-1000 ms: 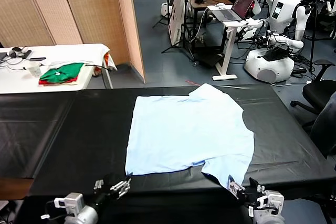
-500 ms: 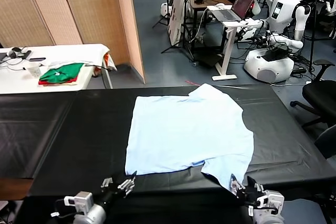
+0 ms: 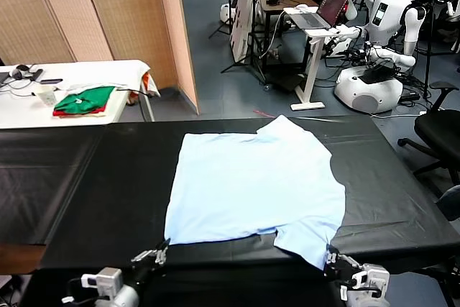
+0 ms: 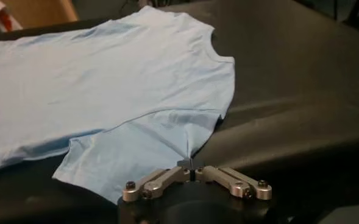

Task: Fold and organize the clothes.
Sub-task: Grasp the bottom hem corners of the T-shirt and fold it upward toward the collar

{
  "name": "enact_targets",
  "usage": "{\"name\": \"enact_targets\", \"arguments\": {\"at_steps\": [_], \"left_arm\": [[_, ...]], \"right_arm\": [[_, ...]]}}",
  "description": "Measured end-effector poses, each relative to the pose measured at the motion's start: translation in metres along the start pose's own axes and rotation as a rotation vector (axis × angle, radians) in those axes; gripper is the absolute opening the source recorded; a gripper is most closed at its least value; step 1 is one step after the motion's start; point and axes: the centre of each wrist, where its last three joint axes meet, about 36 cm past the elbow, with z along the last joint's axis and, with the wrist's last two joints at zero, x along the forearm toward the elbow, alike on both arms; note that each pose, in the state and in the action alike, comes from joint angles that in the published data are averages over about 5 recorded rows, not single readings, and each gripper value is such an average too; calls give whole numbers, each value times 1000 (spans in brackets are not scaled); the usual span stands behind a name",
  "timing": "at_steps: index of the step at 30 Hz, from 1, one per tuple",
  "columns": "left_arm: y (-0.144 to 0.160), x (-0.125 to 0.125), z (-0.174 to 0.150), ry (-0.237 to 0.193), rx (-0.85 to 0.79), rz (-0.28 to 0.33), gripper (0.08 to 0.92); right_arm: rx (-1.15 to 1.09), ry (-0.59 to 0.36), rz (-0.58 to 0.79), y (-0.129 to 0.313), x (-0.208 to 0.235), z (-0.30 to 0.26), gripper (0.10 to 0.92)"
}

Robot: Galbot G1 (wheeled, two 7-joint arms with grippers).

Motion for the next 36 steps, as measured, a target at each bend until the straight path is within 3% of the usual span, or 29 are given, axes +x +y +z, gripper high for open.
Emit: {"name": "enact_targets", "arguments": {"at_steps": [7,14,19,25,36], "left_arm": [[1,28,-13,-20,-21,-28,147],[-3,29,-19,-97,-4,-42,147],[-1,6,-20,-178,22,-40,147],[1,-32,-23,-232,5,-51,147],[-2,-102,-33,-260,-54,-35,147]], "right_arm": [[-6,-28,-24,2,12,-4,140],[-25,-198,-90,-12,-10,-21,140],[21,-286,-101,-24,-50,-32,140],[94,-342,-97,-30,-104,-49,140],[175,-350,-102,-24,-165,-74,140]]}}
